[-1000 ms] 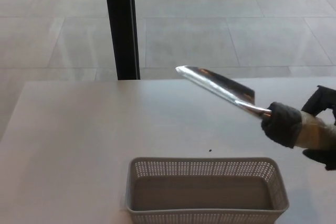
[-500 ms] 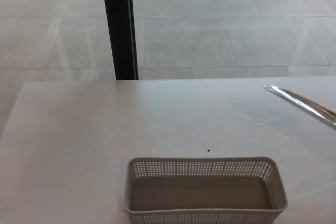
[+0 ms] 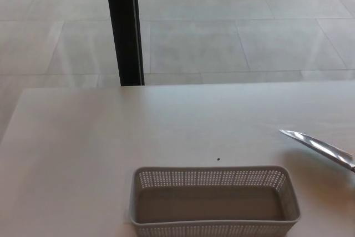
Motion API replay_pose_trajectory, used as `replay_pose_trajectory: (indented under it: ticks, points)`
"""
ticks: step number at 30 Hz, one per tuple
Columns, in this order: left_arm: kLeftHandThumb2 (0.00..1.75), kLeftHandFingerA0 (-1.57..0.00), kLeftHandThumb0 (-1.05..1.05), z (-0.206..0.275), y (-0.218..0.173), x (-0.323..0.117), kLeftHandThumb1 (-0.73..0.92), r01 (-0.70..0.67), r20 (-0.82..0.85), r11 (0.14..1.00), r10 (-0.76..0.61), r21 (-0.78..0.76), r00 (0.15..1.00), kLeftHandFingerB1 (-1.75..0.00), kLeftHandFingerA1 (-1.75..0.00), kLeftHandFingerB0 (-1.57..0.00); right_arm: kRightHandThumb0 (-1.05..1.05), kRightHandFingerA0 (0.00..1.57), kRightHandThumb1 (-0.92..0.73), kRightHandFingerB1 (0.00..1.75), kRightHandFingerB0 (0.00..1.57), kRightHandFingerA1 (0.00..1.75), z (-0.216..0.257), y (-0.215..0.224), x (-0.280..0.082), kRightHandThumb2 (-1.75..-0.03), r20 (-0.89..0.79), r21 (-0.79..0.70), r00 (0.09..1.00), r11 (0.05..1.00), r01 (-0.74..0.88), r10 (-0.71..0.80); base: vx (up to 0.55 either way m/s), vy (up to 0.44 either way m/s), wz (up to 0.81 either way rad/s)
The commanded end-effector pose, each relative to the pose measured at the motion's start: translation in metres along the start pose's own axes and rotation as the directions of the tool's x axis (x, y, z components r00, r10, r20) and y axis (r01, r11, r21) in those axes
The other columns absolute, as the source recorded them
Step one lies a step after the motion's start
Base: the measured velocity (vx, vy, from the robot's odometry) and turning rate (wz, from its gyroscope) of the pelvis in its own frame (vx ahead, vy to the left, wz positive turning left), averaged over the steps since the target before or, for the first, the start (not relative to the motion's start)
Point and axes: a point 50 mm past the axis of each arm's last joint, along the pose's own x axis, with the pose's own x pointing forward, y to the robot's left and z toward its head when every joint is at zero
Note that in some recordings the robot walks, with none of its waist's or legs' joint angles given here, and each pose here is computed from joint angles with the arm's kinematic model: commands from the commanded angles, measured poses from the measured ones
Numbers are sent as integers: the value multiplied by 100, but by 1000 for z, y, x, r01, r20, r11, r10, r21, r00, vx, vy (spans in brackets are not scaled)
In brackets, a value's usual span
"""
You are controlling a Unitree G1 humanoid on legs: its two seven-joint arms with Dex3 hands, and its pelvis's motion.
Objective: A garden tool is kept on the righthand side and a container is kept on the lefthand side on a desk infront of the robot. the robot uses its right hand to pick up the garden tool and makes a scooping motion inside the container
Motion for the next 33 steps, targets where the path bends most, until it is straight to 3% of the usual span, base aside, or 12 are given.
replay_pose_trajectory:
  ticks: [1, 7, 9, 10, 12, 13, 25, 26, 27, 30, 32, 33]
  points:
    - [59, -55, -54, -1, 4, -1, 64, -10, 11, 1000, 10, 7, 1000, -43, -59, -56, -35, 90, -63, 64, 71, 151, 20, 13, -3, -67, -1, 66, 999, 997, -44, 44, 0, 0, 0]
    - [59, -57, -51, -2, 5, -1, 63, -21, -6, 1000, 21, -16, 1000, -41, -53, -55, -50, 76, -73, 48, 54, 98, 28, 9, -4, -62, 43, 149, 994, 983, -104, 99, 0, 0, 0]
    - [59, -54, -52, -1, 5, -1, 63, -21, -6, 1000, 21, -12, 1000, -41, -52, -54, -55, 72, -71, 41, 39, 118, 28, 8, -4, -62, 55, 200, 991, 971, -132, 123, 0, 0, 0]
    - [59, -53, -55, -1, 4, 0, 64, -20, -5, 1000, 20, -9, 1000, -42, -56, -57, -78, 28, -78, 24, 7, 74, 27, 7, -5, -64, 60, 187, 984, 966, -176, 167, 0, 0, 0]
    - [59, -53, -55, -2, 4, -1, 64, -19, -1, 1000, 19, -8, 1000, -42, -56, -57, -78, 28, -78, 24, 7, 74, 26, 6, -6, -64, 60, 145, 973, 962, -231, 225, 0, 0, 0]
    - [59, -54, -55, -1, 4, 0, 64, -23, -2, 1000, 23, -2, 1000, -43, -59, -57, -98, 0, -86, 0, 0, 0, 25, 3, -8, -72, 69, 78, 965, 963, -257, 252, 0, 0, 0]
    - [59, -60, -52, -3, 5, -1, 63, -17, -8, 1000, 17, -8, 1000, -42, -59, -58, -105, 0, -91, 0, 0, 0, 2, -18, -16, -70, 40, 63, 925, 923, -380, 379, 0, 0, 0]
    - [59, -59, -52, -3, 6, -1, 63, -17, -4, 1000, 17, -12, 1000, -42, -58, -58, -104, 0, -71, 0, 0, 31, -1, -21, -17, -115, 38, 66, 926, 923, -378, 376, 0, 0, 0]
    - [60, -61, -53, -3, 6, -1, 64, -15, -4, 1000, 15, -5, 1000, -42, -62, -58, -105, 0, -91, 0, 0, 0, -4, -24, -18, -71, 38, 74, 930, 927, -368, 366, 0, 0, 0]
    - [60, -62, -54, -2, 6, -1, 64, -20, -7, 1000, 20, 11, 1000, -42, -60, -57, -105, 0, -90, 0, 0, 0, -19, -43, -25, -69, 47, 152, 949, 936, -316, 313, 0, 0, 0]
    - [60, -63, -51, -1, 6, -1, 64, -25, -15, 999, 26, 22, 1000, -41, -59, -56, -105, 0, -73, 0, 0, 29, -26, -52, -28, -115, 40, 149, 952, 941, -305, 302, 0, 0, 0]
    - [60, -64, -51, -2, 6, 0, 64, -30, -25, 1000, 30, 9, 999, -41, -56, -57, -105, 0, -91, 0, 0, 0, -39, -69, -36, -69, 32, 222, 971, 946, -237, 236, 0, 0, 0]
